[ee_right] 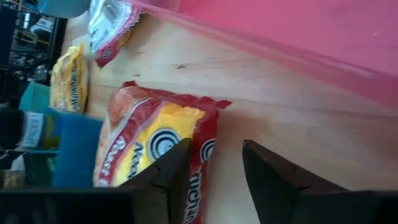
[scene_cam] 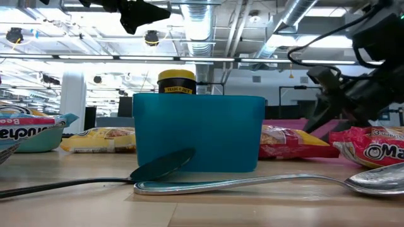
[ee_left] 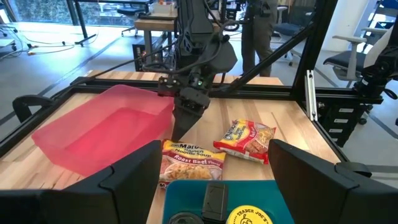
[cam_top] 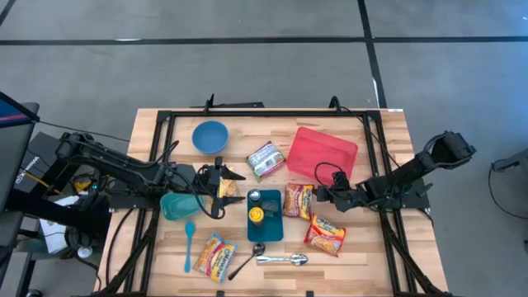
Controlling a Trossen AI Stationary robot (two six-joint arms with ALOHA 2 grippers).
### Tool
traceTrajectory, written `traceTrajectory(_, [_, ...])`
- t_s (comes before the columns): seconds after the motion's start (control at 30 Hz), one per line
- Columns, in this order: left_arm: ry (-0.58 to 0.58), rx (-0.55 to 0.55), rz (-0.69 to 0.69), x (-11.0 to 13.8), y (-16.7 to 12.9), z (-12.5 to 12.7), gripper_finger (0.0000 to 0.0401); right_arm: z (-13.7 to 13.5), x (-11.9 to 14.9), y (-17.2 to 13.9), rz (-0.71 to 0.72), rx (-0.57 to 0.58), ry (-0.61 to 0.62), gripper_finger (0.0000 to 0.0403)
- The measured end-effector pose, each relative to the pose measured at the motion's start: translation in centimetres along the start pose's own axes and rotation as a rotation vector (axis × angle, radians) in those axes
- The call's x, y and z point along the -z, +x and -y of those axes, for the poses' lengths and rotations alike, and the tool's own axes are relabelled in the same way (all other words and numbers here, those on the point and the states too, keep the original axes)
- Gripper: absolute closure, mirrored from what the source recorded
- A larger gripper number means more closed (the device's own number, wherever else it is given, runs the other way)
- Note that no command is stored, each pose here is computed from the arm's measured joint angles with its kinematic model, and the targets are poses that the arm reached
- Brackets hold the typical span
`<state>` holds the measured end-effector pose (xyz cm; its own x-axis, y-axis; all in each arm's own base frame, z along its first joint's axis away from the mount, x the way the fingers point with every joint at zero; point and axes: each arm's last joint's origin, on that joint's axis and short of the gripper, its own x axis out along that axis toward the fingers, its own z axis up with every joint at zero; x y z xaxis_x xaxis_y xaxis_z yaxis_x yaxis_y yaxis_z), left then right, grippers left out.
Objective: Pick & Place Food Item
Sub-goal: Put the red noodle pack into the red bin
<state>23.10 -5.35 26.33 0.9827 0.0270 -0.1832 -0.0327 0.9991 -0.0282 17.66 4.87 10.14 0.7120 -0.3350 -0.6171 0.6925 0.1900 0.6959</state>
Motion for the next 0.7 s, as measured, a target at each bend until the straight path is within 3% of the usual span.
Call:
traceTrajectory(0.27, [0.000,0.000,0.000,0.00,0.00,0.00,0.0111,-0.66,0.11,0.40,0.008,-0.063,-0.013,0.0233])
traceTrajectory(0.7, [0.000,0.000,-0.001,0.01,0.00,0.01,0.0111,-0.69,-0.55,0.89,0.030,-0.051,-0.036,0.0231])
